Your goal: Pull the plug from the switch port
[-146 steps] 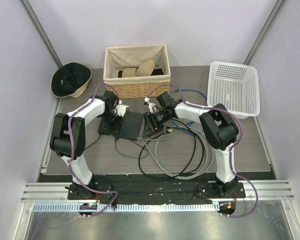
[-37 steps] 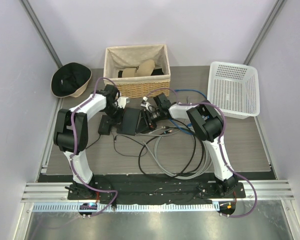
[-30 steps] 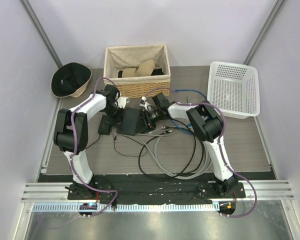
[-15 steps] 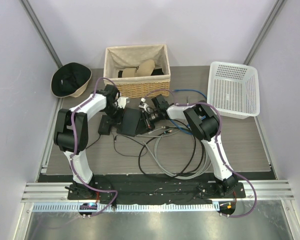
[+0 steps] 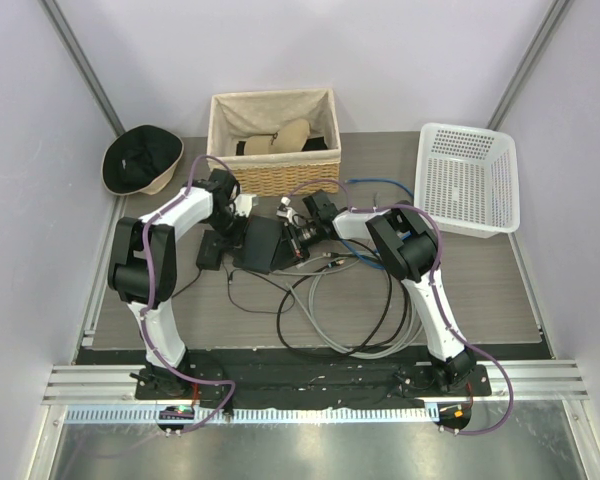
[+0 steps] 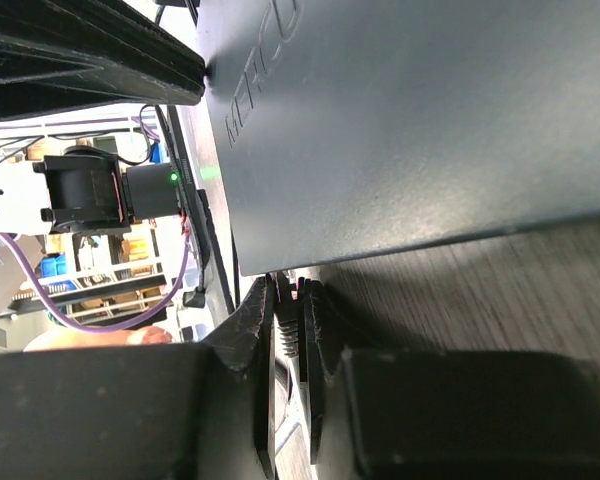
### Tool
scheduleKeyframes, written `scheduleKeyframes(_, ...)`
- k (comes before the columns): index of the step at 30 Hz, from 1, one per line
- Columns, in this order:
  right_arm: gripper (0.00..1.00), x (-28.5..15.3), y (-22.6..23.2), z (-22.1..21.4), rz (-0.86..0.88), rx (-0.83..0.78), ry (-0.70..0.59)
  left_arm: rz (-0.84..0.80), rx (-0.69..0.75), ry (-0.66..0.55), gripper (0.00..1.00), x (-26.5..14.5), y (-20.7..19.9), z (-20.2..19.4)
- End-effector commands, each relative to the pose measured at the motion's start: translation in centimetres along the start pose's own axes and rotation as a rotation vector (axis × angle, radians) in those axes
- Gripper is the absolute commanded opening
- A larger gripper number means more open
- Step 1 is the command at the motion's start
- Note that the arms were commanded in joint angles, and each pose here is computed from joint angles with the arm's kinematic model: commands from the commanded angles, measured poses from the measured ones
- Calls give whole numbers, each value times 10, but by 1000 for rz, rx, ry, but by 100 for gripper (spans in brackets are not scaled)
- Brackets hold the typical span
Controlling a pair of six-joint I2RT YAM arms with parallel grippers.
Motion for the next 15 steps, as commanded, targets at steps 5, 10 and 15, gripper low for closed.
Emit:
scheduleKeyframes(5, 2, 27, -73, -43, -297, 67, 60, 119, 28, 130, 0, 45, 25, -19)
scheduleKeyframes(10, 2, 24, -73, -44, -296, 69, 77, 123, 28, 127, 0, 45, 25, -18)
scheduleKeyframes(15, 2, 23, -69, -47, -261, 54, 110, 121, 26, 129, 0, 46, 25, -19)
Point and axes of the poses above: each gripper's point midway between its finger pads, its own x axis out along the fingers, its own y axis along the line the jaws close on, z = x × y, the point moved 7 cm from there along -x, back along the fingers, and after that the axes turned 3 degrees about x, right-handed, at the moved point
